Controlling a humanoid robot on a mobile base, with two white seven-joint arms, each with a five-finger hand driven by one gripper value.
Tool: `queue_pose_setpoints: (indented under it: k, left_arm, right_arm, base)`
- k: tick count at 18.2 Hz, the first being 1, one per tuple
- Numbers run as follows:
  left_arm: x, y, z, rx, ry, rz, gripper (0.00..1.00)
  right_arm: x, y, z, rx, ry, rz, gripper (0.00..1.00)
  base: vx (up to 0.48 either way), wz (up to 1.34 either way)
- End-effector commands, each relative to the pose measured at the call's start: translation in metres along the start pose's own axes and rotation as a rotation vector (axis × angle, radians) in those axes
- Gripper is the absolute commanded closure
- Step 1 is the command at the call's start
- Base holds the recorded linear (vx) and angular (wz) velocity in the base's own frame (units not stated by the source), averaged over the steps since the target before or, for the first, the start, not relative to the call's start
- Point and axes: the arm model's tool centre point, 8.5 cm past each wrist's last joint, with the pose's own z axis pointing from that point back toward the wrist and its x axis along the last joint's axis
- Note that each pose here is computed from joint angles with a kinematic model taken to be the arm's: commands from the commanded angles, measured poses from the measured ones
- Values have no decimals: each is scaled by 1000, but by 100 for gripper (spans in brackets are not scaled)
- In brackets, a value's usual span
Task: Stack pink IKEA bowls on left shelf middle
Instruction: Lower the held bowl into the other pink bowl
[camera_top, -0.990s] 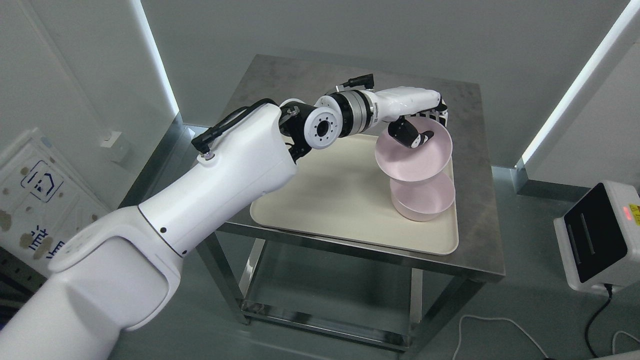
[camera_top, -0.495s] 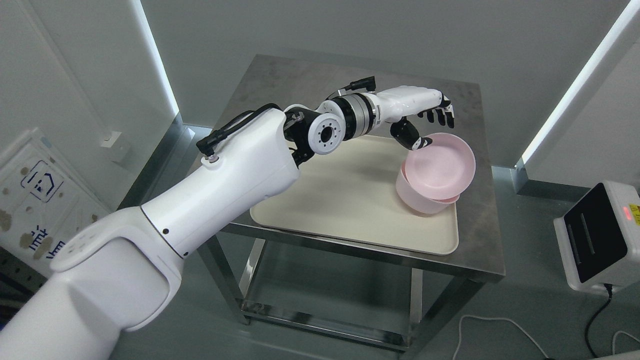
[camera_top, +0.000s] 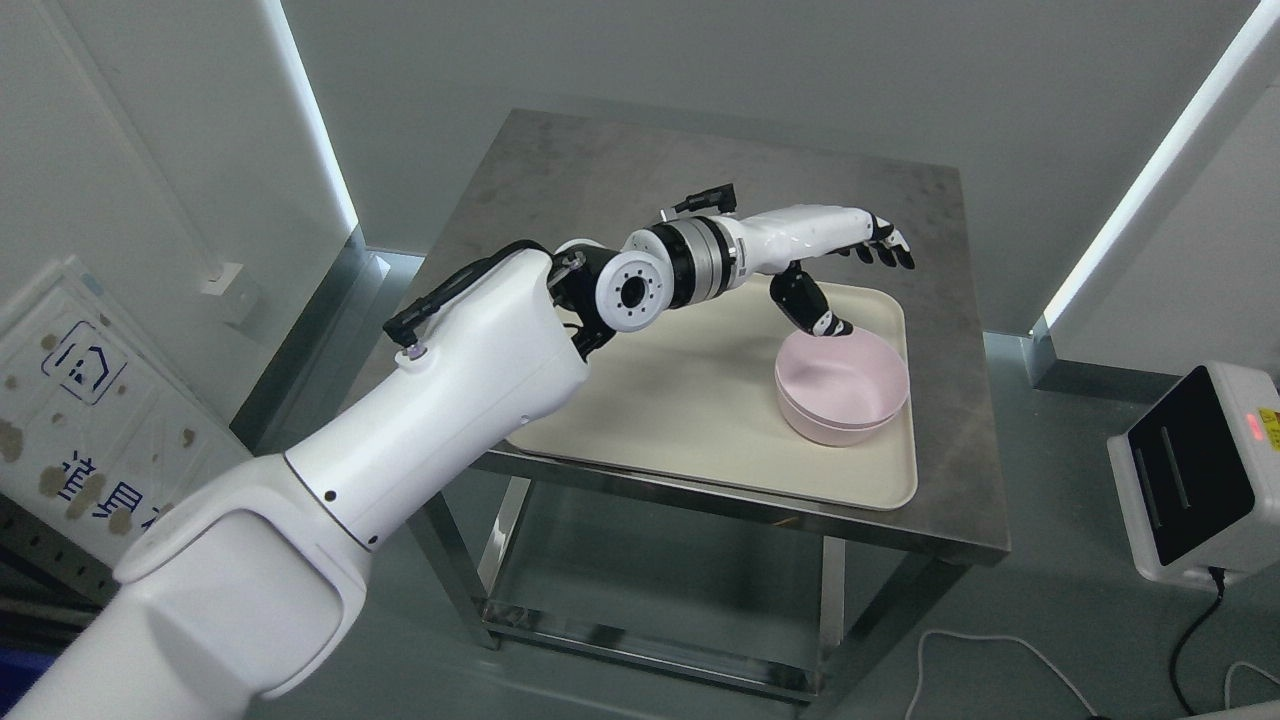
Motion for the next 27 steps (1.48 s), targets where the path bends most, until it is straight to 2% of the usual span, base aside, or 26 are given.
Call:
queue_pose_setpoints:
  k: [1, 4, 6, 8, 11, 16, 19, 24, 27]
  left_arm:
    - [3, 44, 73, 270, -210, 173, 36]
    - [27, 37, 89, 216, -291, 129, 32]
    - [29, 21, 84, 109, -288, 108, 32]
    - [20, -8, 69, -6, -157, -13, 33]
    - [-8, -35, 62, -76, 19, -114, 33]
    - [-27, -53, 53, -151, 136, -196, 34]
    - [-16, -78, 40, -235, 123, -257, 36]
    - [-12, -87, 35, -258, 111, -279, 59]
    - [-12, -82, 36, -229, 101, -276, 83]
  right_arm:
    - [10, -11, 0, -17, -32, -11, 0]
    - [11, -11, 0, -17, -33, -11, 0]
    - [11, -11, 0, -17, -33, -11, 0]
    - [11, -11, 0, -17, -33, -11, 0]
    - [11, -11, 0, -17, -33, -11, 0]
    - [11, -11, 0, -17, -33, -11, 0]
    - [11, -11, 0, -17, -33, -11, 0]
    - [10, -11, 0, -17, -32, -11, 0]
    - [11, -11, 0, -17, -33, -11, 0]
  base:
    - [0, 0]
    - [0, 0]
    - [0, 0]
    - [0, 0]
    - [0, 0]
    - [0, 0]
    - [0, 0]
    - [0, 0]
    - [0, 0]
